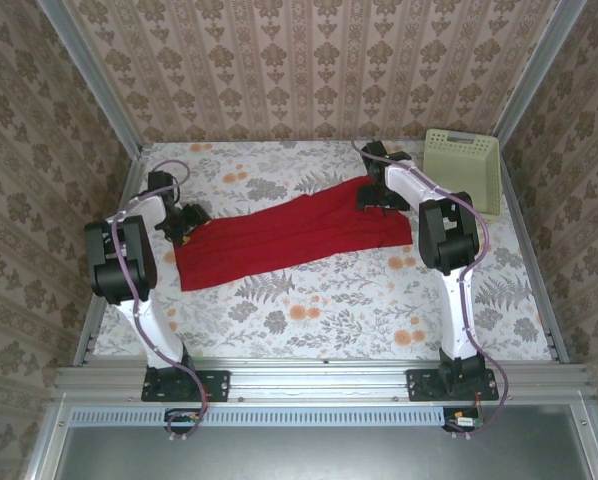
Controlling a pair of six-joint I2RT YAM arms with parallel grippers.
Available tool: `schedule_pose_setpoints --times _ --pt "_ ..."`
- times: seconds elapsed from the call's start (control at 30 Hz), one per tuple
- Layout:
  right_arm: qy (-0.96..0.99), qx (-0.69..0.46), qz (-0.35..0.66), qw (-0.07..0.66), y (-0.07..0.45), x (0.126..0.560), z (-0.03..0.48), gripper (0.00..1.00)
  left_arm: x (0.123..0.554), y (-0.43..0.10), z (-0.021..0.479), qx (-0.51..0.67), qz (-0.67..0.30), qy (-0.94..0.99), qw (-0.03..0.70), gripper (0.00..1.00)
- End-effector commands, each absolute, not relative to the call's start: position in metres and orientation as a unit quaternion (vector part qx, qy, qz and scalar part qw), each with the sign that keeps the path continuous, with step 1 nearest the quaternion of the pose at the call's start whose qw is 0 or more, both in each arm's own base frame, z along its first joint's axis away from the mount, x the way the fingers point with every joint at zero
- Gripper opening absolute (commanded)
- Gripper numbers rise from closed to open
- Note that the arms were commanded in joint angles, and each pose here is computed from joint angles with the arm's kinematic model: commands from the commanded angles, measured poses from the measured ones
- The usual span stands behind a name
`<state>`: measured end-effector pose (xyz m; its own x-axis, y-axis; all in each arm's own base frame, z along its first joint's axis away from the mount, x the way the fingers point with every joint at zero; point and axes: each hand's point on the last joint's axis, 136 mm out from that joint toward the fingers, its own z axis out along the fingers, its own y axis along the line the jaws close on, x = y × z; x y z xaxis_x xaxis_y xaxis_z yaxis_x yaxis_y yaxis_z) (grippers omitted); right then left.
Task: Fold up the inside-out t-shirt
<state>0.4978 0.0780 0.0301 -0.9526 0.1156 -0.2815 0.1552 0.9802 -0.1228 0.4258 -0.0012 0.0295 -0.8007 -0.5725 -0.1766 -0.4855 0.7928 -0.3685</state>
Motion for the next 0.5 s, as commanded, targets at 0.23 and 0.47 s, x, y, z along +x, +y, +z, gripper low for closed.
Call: schedule_pose_setpoints --times 0.23,0.47 --pt "0.988 0.084 -0.087 0.092 0.075 0.472 0.010 0.86 0.410 0.024 0.050 -0.304 -0.112 0.935 0.146 0.70" --pt "0.978 0.092 -0.088 0.167 0.074 0.471 0.063 0.87 0.444 0.037 0.104 -0.225 -0.014 0.956 0.187 0.70"
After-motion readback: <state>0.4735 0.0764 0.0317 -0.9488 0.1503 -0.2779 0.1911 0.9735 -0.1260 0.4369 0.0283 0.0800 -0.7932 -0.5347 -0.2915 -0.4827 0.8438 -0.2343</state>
